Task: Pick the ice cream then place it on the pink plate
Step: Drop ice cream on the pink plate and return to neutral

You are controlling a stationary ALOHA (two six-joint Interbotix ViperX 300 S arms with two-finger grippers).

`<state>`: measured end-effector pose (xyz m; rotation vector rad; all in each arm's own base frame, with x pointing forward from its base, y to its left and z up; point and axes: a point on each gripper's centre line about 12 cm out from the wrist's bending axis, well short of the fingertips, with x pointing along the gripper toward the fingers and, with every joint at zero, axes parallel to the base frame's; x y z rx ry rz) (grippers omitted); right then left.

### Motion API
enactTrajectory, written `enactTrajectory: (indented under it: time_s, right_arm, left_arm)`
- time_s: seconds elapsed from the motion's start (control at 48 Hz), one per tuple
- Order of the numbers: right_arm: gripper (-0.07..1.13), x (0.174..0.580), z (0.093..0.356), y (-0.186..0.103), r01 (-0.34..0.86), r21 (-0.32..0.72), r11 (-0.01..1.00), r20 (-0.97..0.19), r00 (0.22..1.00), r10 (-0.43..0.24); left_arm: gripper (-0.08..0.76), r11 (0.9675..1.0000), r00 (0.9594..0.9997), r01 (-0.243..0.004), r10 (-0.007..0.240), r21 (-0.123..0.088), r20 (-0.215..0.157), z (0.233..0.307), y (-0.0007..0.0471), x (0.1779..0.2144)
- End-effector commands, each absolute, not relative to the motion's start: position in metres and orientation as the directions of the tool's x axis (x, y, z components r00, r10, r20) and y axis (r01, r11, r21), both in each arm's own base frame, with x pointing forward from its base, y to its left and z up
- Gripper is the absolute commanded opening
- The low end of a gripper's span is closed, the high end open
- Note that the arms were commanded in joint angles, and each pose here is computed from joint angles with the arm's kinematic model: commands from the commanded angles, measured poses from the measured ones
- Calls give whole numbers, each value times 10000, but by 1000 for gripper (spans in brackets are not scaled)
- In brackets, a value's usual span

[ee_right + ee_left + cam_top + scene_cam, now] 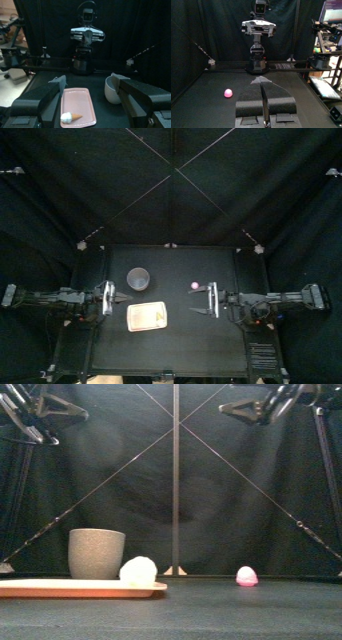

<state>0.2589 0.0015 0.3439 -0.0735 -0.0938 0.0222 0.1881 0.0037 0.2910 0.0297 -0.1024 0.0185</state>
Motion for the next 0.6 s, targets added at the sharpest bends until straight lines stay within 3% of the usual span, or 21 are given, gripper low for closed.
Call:
enactTrajectory:
  time_s: [0.021,0.271,0.604]
  right_arm:
    - [1037,2324,3505,5,-93,-412,9991,1667,9859,161]
    - [1037,2010,3390,9,-93,-267,9996,2047,9787,146]
    - [1037,2004,3277,-5,-25,-277,9996,1776,9841,73]
  left_arm:
    - [-17,9988,9926,-193,137,453,1206,2971,35,1888]
    - [-17,9987,9928,-185,129,468,1191,2964,34,1888]
    - [-17,9987,9930,-201,144,468,1176,2963,37,1888]
